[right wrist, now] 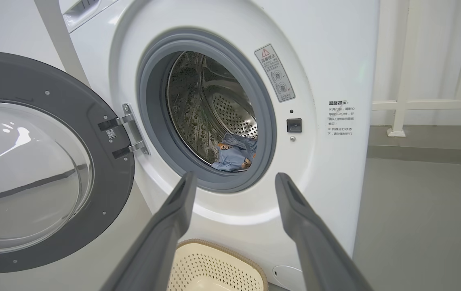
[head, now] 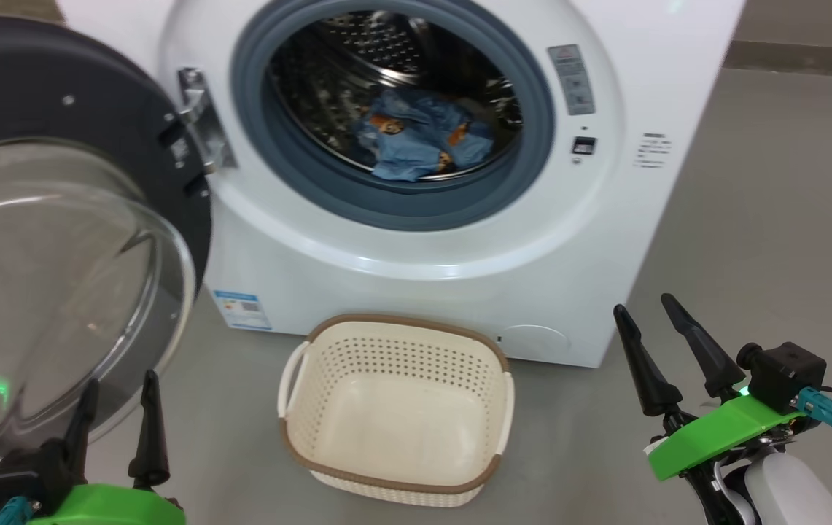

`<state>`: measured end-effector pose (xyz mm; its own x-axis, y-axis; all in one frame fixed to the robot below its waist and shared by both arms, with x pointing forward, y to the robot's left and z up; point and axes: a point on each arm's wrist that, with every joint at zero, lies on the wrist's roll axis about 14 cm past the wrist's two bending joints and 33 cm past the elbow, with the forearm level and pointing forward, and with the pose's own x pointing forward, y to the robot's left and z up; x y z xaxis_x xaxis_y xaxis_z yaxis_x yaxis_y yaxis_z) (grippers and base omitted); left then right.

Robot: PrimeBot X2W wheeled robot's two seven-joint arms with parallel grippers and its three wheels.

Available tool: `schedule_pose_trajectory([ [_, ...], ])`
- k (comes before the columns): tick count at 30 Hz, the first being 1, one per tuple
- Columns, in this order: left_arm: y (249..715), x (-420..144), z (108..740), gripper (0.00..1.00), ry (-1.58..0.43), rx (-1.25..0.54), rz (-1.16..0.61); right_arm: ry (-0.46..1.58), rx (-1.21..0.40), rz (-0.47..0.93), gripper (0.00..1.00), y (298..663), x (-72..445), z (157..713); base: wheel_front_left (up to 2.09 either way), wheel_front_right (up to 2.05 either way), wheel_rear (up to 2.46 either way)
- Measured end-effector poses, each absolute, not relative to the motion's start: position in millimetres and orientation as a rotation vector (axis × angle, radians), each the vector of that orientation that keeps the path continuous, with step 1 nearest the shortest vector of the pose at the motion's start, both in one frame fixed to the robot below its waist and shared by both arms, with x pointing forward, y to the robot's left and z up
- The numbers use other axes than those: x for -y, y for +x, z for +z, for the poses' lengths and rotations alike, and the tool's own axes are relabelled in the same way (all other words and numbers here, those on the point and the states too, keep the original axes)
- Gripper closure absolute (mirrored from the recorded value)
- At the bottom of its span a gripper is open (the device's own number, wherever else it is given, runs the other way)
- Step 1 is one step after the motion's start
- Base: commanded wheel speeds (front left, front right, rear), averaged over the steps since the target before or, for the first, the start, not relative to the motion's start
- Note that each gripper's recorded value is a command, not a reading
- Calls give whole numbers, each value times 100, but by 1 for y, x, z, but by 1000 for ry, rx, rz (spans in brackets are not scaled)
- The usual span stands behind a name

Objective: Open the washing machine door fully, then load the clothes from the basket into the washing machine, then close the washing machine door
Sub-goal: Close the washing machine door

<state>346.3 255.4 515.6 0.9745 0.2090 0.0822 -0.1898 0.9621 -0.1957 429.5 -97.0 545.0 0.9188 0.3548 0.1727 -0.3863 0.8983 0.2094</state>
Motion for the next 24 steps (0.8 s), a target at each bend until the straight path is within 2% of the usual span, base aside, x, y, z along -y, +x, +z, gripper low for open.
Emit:
schedule_pose_trajectory([
  [17, 284, -311, 516, 0, -185, 123, 411, 261, 88, 628, 0, 431, 4, 542, 0, 0, 0],
  [24, 266, -319, 509, 0, -184, 106, 451, 255, 76, 675, 0, 429, -12, 539, 0, 0, 0],
])
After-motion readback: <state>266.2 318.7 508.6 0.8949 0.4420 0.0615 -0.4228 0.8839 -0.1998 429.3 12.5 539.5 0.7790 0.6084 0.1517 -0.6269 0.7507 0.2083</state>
